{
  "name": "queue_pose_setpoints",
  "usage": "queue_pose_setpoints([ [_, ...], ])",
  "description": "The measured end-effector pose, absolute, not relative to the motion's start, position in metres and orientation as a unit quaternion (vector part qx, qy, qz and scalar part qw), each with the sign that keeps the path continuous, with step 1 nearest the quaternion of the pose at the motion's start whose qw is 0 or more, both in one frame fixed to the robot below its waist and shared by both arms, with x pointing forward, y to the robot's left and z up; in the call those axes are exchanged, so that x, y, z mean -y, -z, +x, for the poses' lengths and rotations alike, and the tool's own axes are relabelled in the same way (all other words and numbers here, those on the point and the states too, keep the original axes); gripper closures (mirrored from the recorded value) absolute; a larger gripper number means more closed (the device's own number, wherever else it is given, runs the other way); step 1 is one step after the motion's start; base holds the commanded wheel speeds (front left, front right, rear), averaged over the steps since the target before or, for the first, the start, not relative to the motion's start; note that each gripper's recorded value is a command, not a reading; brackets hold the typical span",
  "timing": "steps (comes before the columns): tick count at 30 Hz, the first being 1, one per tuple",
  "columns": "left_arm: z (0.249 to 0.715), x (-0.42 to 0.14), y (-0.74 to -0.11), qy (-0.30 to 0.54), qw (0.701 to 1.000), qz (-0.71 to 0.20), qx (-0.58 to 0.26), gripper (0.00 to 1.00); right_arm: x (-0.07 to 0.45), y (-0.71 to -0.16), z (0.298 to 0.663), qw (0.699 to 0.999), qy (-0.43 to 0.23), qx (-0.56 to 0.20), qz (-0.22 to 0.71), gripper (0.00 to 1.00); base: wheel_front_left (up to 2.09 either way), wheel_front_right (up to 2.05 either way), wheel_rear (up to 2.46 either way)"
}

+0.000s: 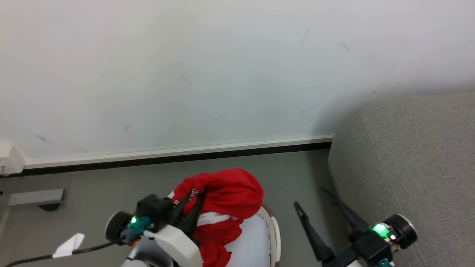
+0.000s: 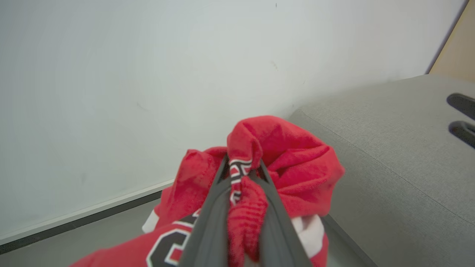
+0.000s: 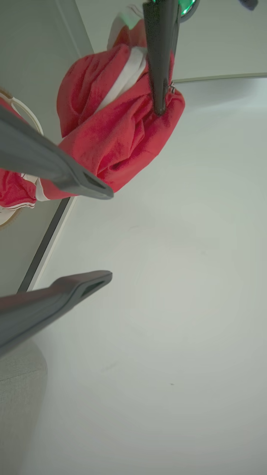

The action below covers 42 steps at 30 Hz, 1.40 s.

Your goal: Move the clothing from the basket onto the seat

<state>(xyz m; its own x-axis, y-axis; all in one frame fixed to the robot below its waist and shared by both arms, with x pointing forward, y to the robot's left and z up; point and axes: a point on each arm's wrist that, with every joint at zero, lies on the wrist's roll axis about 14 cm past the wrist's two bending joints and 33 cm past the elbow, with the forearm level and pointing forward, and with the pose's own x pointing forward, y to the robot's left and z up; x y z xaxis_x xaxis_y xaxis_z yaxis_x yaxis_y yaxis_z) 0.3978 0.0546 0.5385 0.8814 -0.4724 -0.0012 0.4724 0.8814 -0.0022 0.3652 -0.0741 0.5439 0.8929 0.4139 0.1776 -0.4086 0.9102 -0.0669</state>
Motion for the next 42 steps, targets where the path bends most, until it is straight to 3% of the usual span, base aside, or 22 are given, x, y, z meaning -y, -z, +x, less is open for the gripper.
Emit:
queue_pose_setpoints([
  [12, 0.371, -0.012, -0.543, 0.322, 0.947, 0.001, -0.008, 1.0, 0.02, -0.529, 0.354, 0.929, -0.351, 0.075, -0.093, 0.0, 0.0, 0.0, 0.0],
  [25, 0.342, 0.026, -0.541, 0.398, 0.917, -0.015, -0.024, 1.0, 0.003, -0.503, 0.35, 0.917, -0.39, 0.019, -0.078, 0.0, 0.0, 0.0, 0.0],
  [26, 0.34, 0.028, -0.541, 0.402, 0.915, -0.017, -0.025, 1.0, 0.003, -0.502, 0.35, 0.918, -0.39, 0.016, -0.075, 0.52, 0.0, 0.0, 0.0],
  [27, 0.339, 0.029, -0.541, 0.405, 0.914, -0.019, -0.026, 1.0, 0.003, -0.501, 0.35, 0.918, -0.389, 0.012, -0.07, 0.52, 0.0, 0.0, 0.0],
  [28, 0.339, 0.03, -0.541, 0.406, 0.913, -0.02, -0.027, 1.0, 0.003, -0.5, 0.35, 0.919, -0.388, 0.009, -0.065, 0.91, 0.0, 0.0, 0.0],
  [29, 0.338, 0.031, -0.541, 0.408, 0.912, -0.02, -0.027, 1.0, 0.002, -0.499, 0.349, 0.919, -0.389, 0.007, -0.062, 1.0, 0.0, 0.0, 0.0],
  [33, 0.34, 0.03, -0.542, 0.406, 0.913, -0.021, -0.025, 1.0, 0.003, -0.501, 0.35, 0.922, -0.384, 0.003, -0.04, 1.0, 0.0, 0.0, 0.0],
  [34, 0.342, 0.029, -0.543, 0.402, 0.915, -0.021, -0.022, 0.93, 0.004, -0.503, 0.352, 0.924, -0.381, 0.005, -0.036, 1.0, 0.0, 0.0, 0.0],
  [35, 0.343, 0.028, -0.544, 0.4, 0.916, -0.021, -0.018, 0.77, 0.006, -0.505, 0.353, 0.925, -0.378, 0.008, -0.033, 1.0, 0.0, 0.0, 0.0],
  [36, 0.344, 0.027, -0.544, 0.397, 0.917, -0.02, -0.016, 0.56, 0.008, -0.507, 0.354, 0.927, -0.375, 0.009, -0.032, 1.0, 0.0, 0.0, 0.0],
  [37, 0.345, 0.027, -0.544, 0.395, 0.918, -0.02, -0.013, 0.2, 0.01, -0.508, 0.356, 0.928, -0.371, 0.011, -0.031, 1.0, 0.0, 0.0, 0.0],
  [38, 0.346, 0.026, -0.544, 0.394, 0.919, -0.02, -0.012, 0.0, 0.014, -0.51, 0.358, 0.931, -0.365, 0.013, -0.028, 1.0, 0.0, 0.0, 0.0],
  [42, 0.349, 0.024, -0.54, 0.386, 0.922, -0.018, -0.011, 0.0, 0.029, -0.515, 0.365, 0.941, -0.338, 0.02, -0.016, 1.0, 0.0, 0.0, 0.0],
])
